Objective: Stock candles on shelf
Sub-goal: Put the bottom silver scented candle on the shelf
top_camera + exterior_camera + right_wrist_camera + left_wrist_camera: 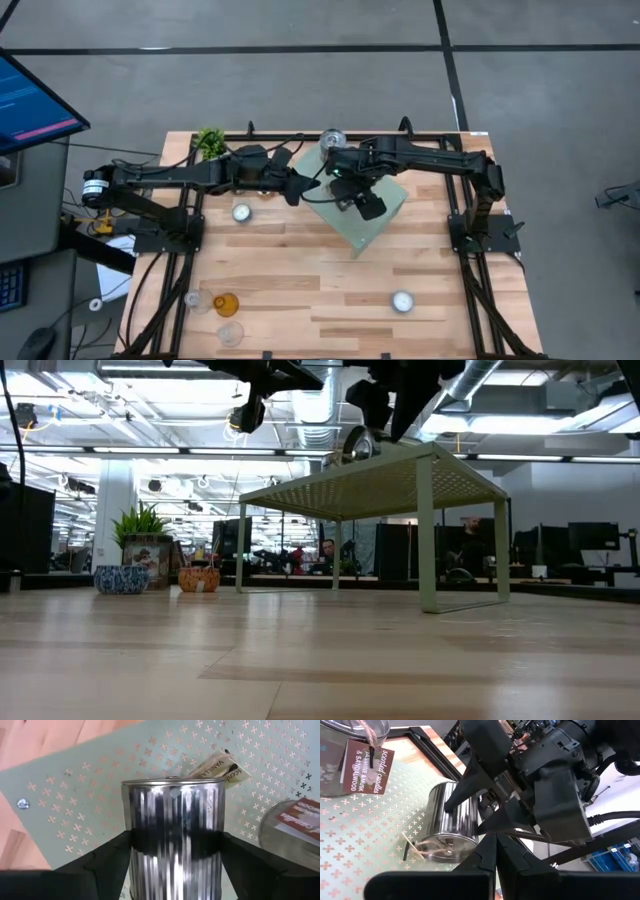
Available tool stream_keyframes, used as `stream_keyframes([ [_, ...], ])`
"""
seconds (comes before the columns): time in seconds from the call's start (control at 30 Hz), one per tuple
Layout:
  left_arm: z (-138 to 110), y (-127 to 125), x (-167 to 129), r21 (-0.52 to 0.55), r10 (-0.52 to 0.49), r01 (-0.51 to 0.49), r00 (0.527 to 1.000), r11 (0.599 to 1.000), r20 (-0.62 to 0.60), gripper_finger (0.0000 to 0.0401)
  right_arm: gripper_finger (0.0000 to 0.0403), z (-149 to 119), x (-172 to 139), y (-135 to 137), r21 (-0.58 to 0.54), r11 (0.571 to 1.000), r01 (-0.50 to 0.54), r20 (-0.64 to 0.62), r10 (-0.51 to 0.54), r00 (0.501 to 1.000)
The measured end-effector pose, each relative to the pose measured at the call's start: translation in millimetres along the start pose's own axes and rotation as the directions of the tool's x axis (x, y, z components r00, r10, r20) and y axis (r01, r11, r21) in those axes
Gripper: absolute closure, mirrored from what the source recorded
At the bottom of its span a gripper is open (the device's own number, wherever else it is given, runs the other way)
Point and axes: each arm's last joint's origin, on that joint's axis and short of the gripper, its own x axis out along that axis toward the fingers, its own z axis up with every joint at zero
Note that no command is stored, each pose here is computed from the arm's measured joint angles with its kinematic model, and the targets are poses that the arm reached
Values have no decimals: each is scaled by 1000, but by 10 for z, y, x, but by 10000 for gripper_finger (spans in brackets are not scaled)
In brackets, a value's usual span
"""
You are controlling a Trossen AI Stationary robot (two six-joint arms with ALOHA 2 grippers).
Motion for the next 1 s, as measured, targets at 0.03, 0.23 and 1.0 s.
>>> stream_keyframes([
  [0.03,0,0,0,0,0,0,1000,1000,0,399,120,-1,2,1,8,1000,-2,-2,2,1000],
  [0.23,-6,-7,0,0,-23,23,999,1000,-21,399,82,-36,15,32,80,996,-50,-33,53,998],
  [1.0,-3,-13,-1,0,-32,32,999,999,-22,391,16,-47,302,96,158,975,-158,-35,165,986],
])
